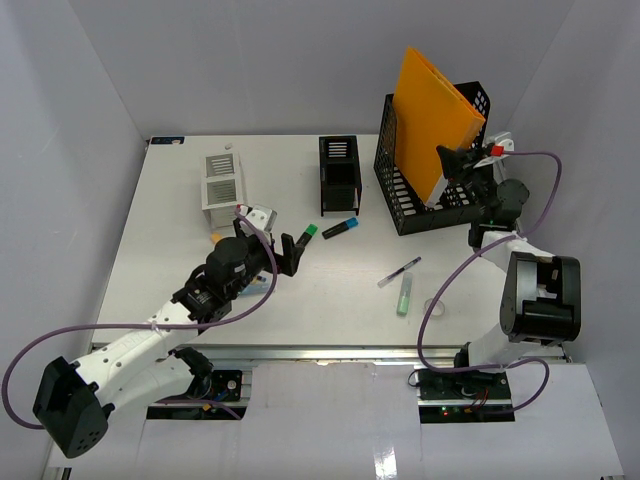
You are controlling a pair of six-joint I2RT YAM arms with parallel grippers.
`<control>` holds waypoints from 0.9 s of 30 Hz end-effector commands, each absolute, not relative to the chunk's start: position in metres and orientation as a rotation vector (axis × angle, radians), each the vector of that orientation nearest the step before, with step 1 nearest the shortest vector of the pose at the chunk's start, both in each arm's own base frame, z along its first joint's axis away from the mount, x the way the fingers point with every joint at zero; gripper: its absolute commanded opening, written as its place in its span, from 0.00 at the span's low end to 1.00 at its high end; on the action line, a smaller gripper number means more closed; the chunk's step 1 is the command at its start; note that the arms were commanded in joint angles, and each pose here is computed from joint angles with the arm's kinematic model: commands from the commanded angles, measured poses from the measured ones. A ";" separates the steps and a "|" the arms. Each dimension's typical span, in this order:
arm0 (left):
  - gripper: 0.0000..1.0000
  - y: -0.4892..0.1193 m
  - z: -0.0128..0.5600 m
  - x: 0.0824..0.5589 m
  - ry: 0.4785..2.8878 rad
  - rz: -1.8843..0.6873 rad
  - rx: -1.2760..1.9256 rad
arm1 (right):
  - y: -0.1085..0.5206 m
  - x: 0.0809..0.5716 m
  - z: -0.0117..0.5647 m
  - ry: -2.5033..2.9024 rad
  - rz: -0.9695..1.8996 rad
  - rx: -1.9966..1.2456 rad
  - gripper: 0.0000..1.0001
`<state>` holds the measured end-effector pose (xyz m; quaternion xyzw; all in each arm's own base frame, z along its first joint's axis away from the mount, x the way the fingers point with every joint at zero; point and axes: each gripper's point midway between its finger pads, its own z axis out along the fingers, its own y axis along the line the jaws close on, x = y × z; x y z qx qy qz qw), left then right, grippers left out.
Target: Organize the desk
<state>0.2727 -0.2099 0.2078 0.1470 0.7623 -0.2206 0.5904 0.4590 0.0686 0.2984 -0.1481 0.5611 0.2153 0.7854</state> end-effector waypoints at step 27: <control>0.98 -0.237 0.160 0.265 1.925 -0.682 0.312 | 0.074 0.433 0.276 1.197 0.342 -0.362 0.79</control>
